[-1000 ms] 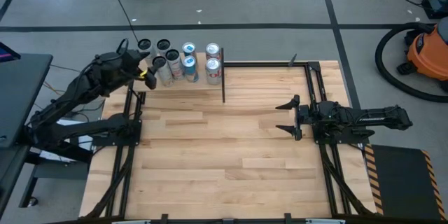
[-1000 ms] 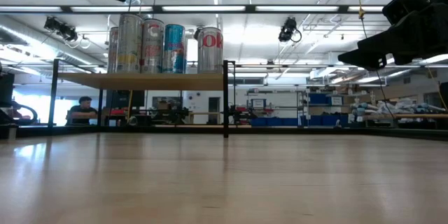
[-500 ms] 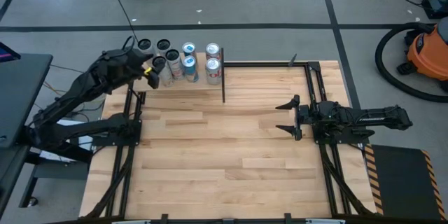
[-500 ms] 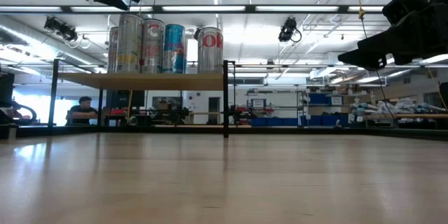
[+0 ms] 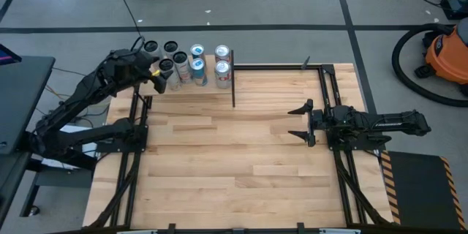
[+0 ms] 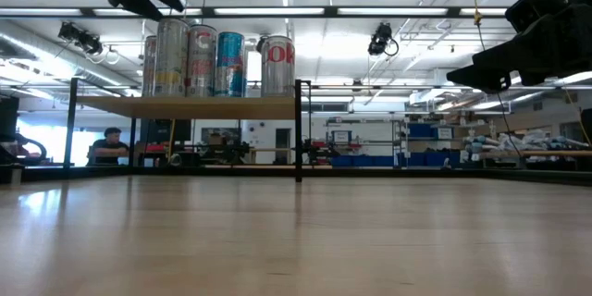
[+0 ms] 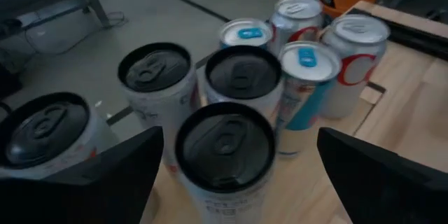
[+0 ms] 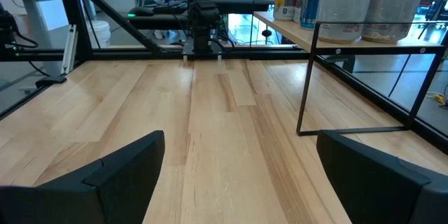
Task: Place canned beverage on shelf
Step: Put the white-yellow soda can on the shelf aligned with the other white-yellow soda can
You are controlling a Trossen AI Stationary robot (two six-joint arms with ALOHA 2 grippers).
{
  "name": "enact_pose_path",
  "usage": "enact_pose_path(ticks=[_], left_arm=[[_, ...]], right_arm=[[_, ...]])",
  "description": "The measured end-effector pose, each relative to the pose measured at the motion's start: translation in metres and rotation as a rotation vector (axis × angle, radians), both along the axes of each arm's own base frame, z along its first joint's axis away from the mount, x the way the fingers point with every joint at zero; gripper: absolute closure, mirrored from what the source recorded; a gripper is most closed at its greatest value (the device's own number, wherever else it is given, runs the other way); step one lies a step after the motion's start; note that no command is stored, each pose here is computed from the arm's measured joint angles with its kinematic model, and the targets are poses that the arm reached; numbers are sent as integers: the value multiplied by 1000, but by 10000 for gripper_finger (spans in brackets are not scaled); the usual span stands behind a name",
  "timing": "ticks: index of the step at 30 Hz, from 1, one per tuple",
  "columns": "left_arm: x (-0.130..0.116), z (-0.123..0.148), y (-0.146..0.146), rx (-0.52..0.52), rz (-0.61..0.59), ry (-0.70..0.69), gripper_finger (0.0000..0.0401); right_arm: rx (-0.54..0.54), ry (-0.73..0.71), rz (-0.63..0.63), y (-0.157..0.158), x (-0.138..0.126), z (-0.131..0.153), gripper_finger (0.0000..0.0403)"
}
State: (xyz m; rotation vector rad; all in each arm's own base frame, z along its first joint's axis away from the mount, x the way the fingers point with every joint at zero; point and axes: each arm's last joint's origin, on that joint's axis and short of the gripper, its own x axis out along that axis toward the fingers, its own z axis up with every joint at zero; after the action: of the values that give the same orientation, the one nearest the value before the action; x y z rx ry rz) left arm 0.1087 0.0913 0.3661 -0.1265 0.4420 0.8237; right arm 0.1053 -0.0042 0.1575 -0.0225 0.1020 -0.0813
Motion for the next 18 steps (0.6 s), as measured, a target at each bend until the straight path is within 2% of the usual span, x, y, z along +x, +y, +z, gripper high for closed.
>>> enact_pose_path(ticks=[18], left_arm=[[8, -11, 12, -61, 16, 82, 16]], right_arm=[[0, 0, 0, 0, 0, 0, 20]])
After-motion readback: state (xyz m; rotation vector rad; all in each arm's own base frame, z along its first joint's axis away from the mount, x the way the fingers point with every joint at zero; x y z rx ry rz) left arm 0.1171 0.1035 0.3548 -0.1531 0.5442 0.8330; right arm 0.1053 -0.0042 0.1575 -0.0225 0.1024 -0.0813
